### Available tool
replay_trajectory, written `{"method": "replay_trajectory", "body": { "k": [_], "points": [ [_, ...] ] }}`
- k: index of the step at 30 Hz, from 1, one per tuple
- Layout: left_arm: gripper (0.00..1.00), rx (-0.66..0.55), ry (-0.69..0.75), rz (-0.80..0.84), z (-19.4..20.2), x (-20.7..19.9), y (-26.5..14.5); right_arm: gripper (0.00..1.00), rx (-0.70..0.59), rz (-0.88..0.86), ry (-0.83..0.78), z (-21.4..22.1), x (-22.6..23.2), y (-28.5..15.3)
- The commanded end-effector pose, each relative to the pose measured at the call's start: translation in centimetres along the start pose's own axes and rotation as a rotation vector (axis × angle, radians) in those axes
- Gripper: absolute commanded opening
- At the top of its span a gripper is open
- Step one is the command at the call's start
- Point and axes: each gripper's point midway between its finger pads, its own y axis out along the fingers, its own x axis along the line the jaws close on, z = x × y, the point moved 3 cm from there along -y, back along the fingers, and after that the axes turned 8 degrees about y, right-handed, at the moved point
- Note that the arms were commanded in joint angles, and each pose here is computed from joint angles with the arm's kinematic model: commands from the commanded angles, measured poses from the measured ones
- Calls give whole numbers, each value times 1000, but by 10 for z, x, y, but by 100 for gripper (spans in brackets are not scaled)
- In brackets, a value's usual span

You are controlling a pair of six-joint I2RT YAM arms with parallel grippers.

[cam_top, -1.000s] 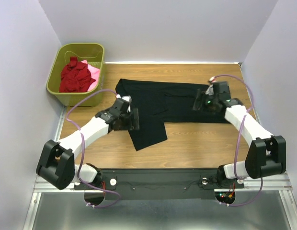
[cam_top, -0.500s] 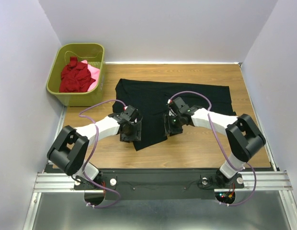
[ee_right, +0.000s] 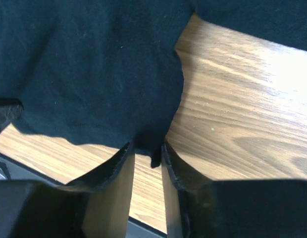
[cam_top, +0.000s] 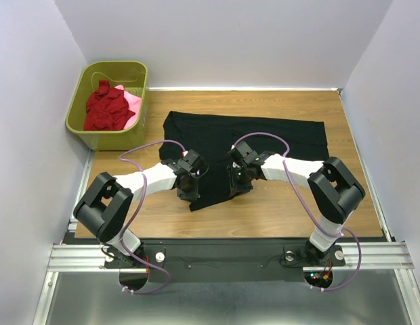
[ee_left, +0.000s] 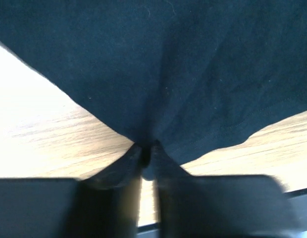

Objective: Fold and stack the t-shirts
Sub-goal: Fold the tshirt

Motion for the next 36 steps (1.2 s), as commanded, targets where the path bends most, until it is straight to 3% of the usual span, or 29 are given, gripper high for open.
{"method": "replay_trajectory", "body": {
  "k": [1, 2, 5, 8, 17, 36],
  "points": [
    [11, 70, 11, -35, 15, 5, 8, 28, -19, 28, 1, -5, 1, 5],
    [0, 67, 13, -35, 14, 5, 7, 21, -25, 26, -2, -6, 2, 4],
    [0, 50, 13, -41, 10, 5, 4, 6, -53, 16, -11, -12, 6, -2],
    [0, 17, 18, -43, -1, 2, -4, 1, -95, 12, -24, -20, 11, -10],
    [0, -174, 12, -109, -83, 3, -41, 1, -238, -11, -24, -75, 27, -39],
    [0, -425, 18, -184, -231, 26, -67, 1, -429, -31, 3, -200, 17, -67]
  ]
}}
